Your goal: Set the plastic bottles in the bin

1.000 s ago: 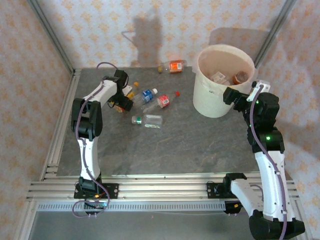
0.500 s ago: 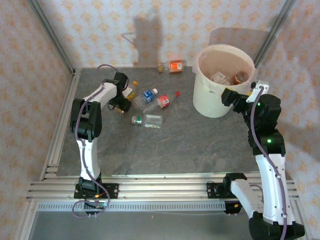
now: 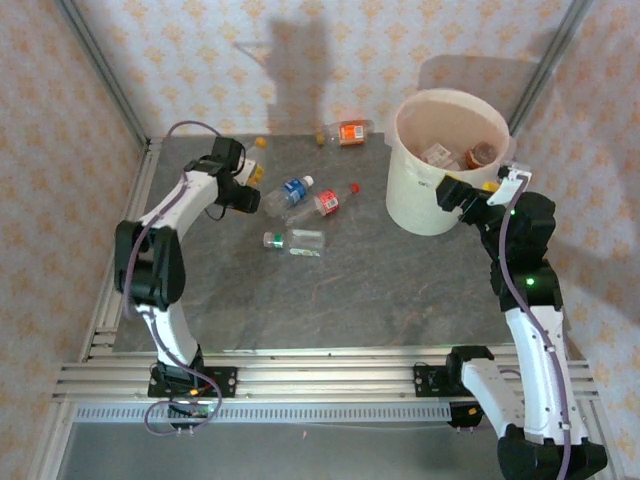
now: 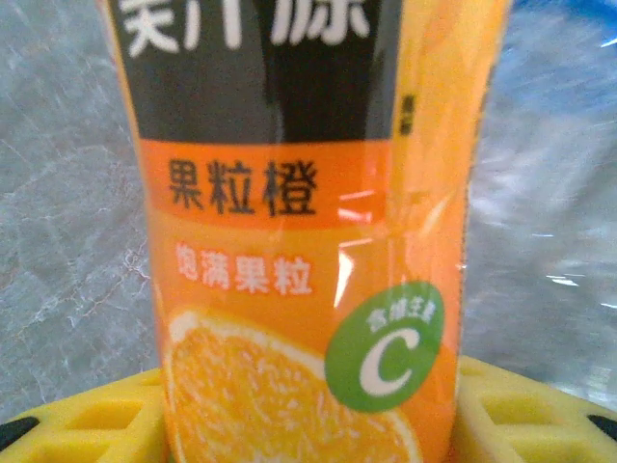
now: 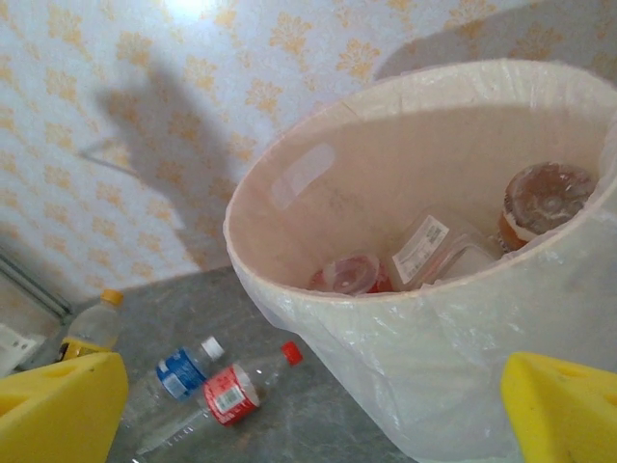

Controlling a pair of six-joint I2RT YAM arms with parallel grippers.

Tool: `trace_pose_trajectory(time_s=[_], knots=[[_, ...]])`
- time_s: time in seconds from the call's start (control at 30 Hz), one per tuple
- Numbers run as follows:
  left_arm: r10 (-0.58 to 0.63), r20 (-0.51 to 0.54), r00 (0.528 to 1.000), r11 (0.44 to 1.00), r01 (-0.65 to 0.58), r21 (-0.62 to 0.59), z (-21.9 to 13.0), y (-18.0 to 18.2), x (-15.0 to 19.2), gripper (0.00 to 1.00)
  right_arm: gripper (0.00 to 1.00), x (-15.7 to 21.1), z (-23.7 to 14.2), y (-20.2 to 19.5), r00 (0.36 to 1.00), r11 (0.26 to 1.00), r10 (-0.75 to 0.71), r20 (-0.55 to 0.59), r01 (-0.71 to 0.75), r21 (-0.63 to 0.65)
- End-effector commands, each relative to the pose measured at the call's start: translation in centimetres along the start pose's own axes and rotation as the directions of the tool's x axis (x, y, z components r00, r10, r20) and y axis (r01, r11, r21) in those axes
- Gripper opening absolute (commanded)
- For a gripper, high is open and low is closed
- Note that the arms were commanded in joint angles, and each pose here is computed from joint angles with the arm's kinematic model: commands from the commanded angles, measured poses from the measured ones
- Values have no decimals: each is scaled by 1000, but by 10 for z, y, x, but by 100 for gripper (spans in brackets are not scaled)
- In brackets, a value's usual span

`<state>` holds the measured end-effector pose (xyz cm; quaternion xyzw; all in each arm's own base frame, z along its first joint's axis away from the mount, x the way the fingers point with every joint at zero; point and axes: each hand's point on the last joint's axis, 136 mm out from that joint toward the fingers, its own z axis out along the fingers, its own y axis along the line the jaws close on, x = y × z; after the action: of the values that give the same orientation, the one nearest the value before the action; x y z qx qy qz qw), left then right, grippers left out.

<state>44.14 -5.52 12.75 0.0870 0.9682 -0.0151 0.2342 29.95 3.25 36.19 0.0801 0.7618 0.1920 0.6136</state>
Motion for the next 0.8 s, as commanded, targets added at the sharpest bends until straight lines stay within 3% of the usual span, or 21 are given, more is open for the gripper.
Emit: trace_pose_trajectory(time_s=[0.0, 0.2, 0.37, 0.57, 0.67, 0.77], knots=[[-105, 214, 971, 986, 73, 153, -49, -33, -36, 33, 99, -21, 1, 21, 993, 990, 82, 88, -71, -118], [-105, 350, 931, 918, -45, 394, -112, -130, -44, 33, 99, -16, 10, 44, 991, 958, 133, 22, -123, -260], [-162, 422, 892, 812, -123, 571, -156, -197, -40, 33, 99, -12, 16, 57, 980, 923, 197, -40, -199, -330], [-146, 502, 852, 700, -270, 661, -212, -241, -29, 33, 99, -4, 13, 97, 968, 844, 178, -175, -242, -478], [-141, 521, 842, 612, -339, 714, -236, -262, -24, 33, 99, -2, 12, 115, 962, 812, 165, -217, -258, -524], [-123, 530, 839, 561, -382, 734, -247, -279, -20, 33, 99, -8, 10, 131, 957, 772, 179, -227, -280, -570]])
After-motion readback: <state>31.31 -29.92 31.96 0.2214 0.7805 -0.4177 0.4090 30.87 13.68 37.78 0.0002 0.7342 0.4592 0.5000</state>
